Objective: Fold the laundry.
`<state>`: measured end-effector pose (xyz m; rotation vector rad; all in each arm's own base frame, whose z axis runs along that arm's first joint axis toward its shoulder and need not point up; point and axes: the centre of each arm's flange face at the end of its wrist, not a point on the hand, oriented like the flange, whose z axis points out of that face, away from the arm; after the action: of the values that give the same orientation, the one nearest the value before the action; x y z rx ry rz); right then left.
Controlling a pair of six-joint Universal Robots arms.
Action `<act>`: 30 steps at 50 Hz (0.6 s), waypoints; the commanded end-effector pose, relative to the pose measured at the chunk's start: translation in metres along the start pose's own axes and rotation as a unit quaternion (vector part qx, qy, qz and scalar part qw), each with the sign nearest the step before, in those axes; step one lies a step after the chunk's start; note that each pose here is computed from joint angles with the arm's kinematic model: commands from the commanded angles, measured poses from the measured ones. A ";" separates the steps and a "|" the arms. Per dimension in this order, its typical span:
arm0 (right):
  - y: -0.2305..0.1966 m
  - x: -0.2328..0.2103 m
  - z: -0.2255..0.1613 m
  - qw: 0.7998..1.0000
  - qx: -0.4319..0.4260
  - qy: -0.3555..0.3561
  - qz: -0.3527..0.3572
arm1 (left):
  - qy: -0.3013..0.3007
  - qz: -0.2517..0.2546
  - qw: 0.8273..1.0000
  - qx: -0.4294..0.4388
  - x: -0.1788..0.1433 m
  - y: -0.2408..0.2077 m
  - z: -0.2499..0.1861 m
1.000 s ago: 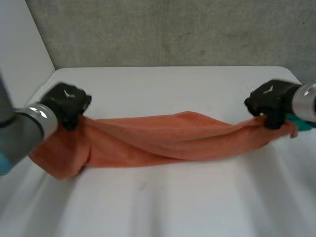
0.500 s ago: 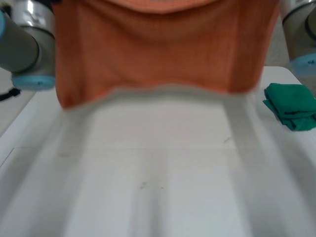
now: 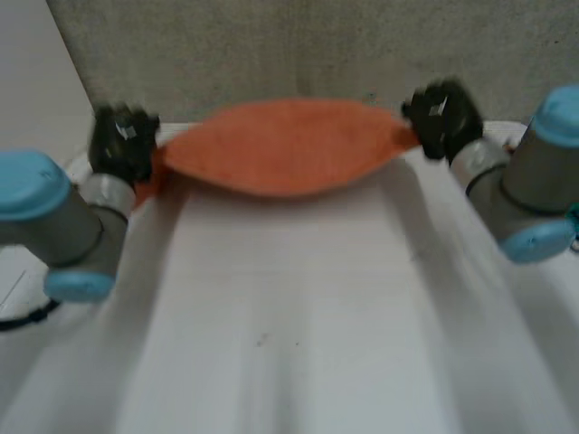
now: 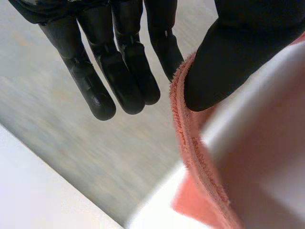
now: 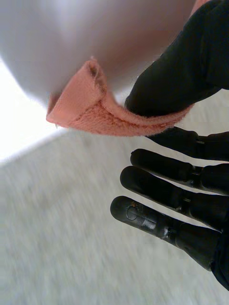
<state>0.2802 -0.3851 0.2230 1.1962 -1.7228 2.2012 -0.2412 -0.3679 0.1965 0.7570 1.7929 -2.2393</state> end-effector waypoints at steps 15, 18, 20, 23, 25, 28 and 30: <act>0.037 -0.033 -0.101 0.953 -0.238 -0.186 0.009 | 0.095 0.068 0.979 -0.169 0.011 0.048 -0.078; 0.041 -0.033 -0.117 0.941 -0.268 -0.203 0.018 | 0.103 0.070 0.975 -0.183 0.006 0.040 -0.090; 0.041 -0.034 -0.126 0.934 -0.283 -0.217 0.020 | 0.110 0.070 0.972 -0.194 0.004 0.037 -0.096; 0.040 -0.034 -0.136 0.928 -0.296 -0.224 0.020 | 0.135 0.078 0.962 -0.225 0.003 0.032 -0.110; 0.040 -0.034 -0.139 0.927 -0.298 -0.225 0.021 | 0.153 0.089 0.954 -0.243 0.002 0.029 -0.118; 0.041 -0.032 -0.140 0.931 -0.293 -0.218 0.021 | 0.159 0.089 0.951 -0.250 0.002 0.029 -0.121; 0.043 -0.029 -0.137 0.934 -0.288 -0.208 0.020 | 0.157 0.086 0.955 -0.238 0.001 0.028 -0.116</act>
<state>0.2120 -0.2690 0.1641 1.5448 -2.3532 1.2937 -0.1982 -0.2699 0.1522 1.1003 2.1640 -1.5889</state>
